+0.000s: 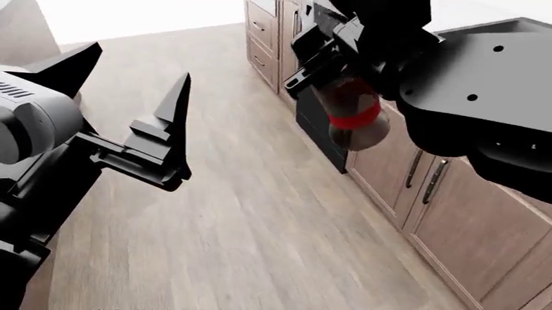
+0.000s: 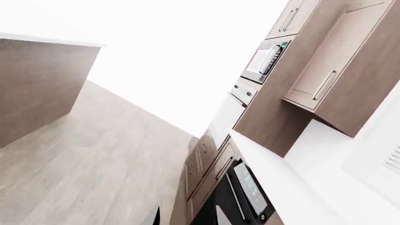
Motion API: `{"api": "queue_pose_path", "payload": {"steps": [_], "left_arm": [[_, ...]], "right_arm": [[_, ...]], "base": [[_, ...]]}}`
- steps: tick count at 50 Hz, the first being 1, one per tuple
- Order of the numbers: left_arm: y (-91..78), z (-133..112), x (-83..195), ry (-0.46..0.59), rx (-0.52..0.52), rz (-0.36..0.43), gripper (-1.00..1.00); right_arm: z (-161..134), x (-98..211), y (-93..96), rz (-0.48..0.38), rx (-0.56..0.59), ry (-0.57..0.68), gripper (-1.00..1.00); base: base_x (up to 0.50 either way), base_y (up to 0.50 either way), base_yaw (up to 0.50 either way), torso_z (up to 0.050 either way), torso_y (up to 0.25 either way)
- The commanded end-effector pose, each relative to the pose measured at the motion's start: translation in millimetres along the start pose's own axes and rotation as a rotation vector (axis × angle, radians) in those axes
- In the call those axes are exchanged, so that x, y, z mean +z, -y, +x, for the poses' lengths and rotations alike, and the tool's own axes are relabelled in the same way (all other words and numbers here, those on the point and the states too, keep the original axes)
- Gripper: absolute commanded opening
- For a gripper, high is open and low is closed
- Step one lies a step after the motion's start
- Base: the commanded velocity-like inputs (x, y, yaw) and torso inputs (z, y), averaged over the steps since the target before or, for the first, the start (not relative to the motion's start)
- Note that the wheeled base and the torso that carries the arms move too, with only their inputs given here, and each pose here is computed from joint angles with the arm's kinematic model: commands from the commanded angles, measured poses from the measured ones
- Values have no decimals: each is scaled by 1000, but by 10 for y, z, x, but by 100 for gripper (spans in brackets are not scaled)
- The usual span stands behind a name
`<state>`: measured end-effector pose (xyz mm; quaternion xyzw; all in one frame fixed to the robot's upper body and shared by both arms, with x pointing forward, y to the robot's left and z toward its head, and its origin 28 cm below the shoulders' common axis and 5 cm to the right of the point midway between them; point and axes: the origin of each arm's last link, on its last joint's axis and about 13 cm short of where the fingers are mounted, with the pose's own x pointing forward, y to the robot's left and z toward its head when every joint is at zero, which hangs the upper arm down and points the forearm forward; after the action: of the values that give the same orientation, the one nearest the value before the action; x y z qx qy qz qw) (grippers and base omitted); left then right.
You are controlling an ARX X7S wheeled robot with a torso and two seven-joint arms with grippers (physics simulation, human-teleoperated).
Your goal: Move the drinks to the dining counter.
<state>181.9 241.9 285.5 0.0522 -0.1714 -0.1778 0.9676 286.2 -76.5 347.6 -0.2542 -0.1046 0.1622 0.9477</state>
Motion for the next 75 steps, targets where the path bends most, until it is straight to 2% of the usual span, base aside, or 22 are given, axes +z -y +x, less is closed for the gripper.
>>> {"api": "queue_pose_path", "payload": {"steps": [1,75], "left_arm": [[-1,1,-8,0,-2,-3,100],[-1,6,-11,1,-4,2,100]], "right_arm": [[-9,101,124,-49,-112,60,-100],[25,82,134,-64,-122,50,-100]], "base": [[60,144,500,0,0],[34,235,500,1,3]]}}
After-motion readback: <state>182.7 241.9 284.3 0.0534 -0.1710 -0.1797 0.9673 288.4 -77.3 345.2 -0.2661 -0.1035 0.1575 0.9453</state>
